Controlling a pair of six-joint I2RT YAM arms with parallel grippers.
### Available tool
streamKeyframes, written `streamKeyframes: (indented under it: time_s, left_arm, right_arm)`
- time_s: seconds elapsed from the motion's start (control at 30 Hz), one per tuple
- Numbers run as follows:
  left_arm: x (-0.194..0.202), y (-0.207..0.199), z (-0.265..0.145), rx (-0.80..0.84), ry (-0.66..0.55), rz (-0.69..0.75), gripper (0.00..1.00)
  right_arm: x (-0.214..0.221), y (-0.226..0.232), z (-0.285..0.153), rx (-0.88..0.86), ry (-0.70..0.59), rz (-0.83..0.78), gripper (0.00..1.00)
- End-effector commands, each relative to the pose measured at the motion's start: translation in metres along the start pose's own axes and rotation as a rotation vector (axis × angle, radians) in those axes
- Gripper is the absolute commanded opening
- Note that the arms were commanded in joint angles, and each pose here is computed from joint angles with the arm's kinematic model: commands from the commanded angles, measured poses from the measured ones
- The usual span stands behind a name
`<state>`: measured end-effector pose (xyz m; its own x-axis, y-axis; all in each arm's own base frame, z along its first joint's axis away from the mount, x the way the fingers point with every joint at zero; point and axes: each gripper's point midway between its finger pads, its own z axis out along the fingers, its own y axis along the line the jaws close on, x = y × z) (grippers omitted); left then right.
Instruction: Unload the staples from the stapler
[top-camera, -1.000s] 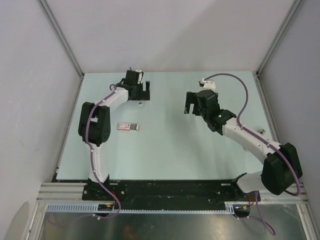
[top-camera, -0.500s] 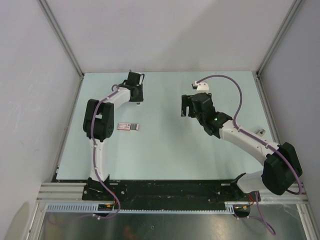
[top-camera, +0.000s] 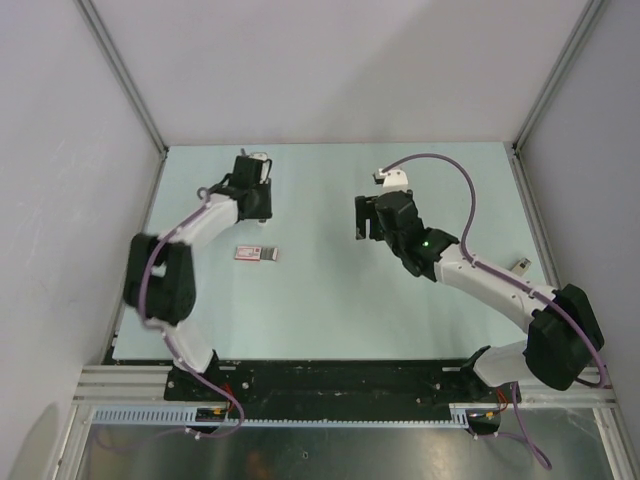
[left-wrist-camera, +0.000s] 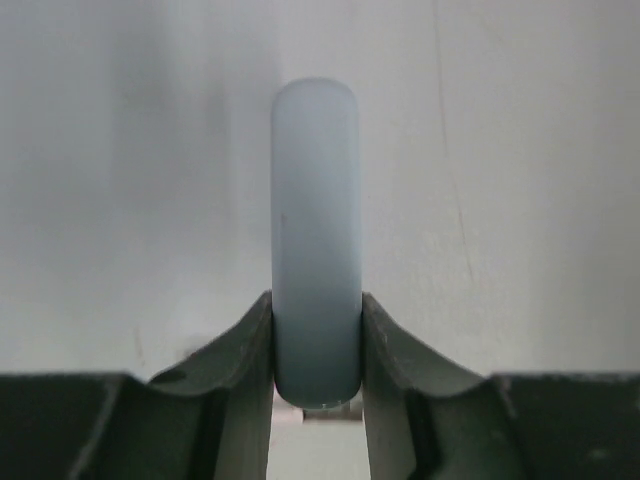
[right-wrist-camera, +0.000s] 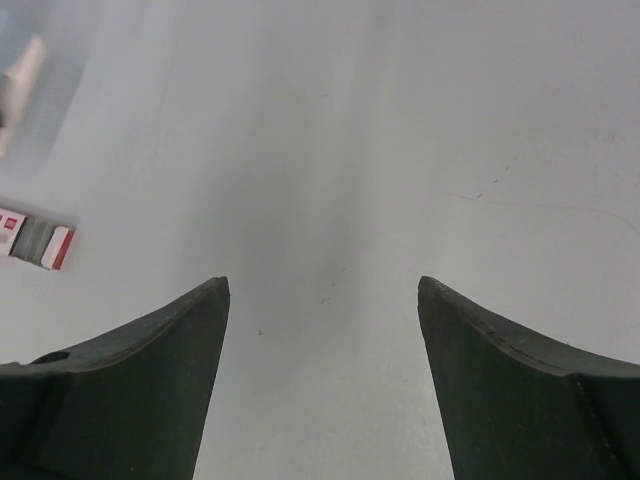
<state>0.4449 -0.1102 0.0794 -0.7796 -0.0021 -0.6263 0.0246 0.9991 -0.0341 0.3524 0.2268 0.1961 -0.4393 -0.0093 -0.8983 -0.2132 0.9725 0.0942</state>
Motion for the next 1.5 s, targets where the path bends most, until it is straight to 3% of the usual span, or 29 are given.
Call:
streamKeyframes:
  time_s: [0.0, 0.13, 0.3, 0.5, 0.8, 1.03, 1.1, 1.27, 1.33, 1.47]
  left_arm:
    - [-0.025, -0.007, -0.1, 0.091, -0.199, 0.055, 0.13]
    - [0.03, -0.011, -0.134, 0.149, -0.173, 0.145, 0.15]
    - [0.093, -0.017, -0.145, 0.22, -0.123, 0.19, 0.21]
    - [0.124, -0.037, -0.139, 0.319, -0.041, 0.164, 0.21]
    - [0.15, -0.074, -0.113, 0.36, 0.086, 0.342, 0.16]
    - [0.163, -0.085, -0.086, 0.351, 0.183, 0.385, 0.15]
    - [0.165, -0.088, -0.083, 0.364, 0.195, 0.38, 0.26]
    - [0.165, -0.096, -0.088, 0.4, 0.184, 0.354, 0.87]
    - [0.162, -0.1, -0.095, 0.426, 0.17, 0.346, 0.96]
    - [0.137, -0.107, -0.123, 0.487, 0.076, 0.325, 0.99]
  right_arm:
    - [0.0, 0.009, -0.002, 0.004, -0.023, -0.01, 0.8]
    - [0.005, 0.023, -0.008, -0.011, -0.021, -0.015, 0.8]
    - [0.017, 0.033, -0.015, -0.008, 0.007, -0.011, 0.8]
    - [0.027, 0.035, -0.025, 0.019, 0.03, -0.007, 0.8]
    - [0.037, 0.034, -0.024, 0.04, 0.054, -0.024, 0.8]
    - [0.043, 0.035, -0.02, 0.043, 0.07, -0.016, 0.81]
    - [0.046, 0.036, -0.019, 0.04, 0.082, 0.001, 0.82]
    - [0.057, 0.035, -0.017, 0.047, 0.124, 0.041, 0.87]
    - [0.061, 0.036, -0.017, 0.048, 0.144, 0.062, 0.89]
    - [0.073, 0.046, -0.015, 0.053, 0.201, 0.109, 0.93]
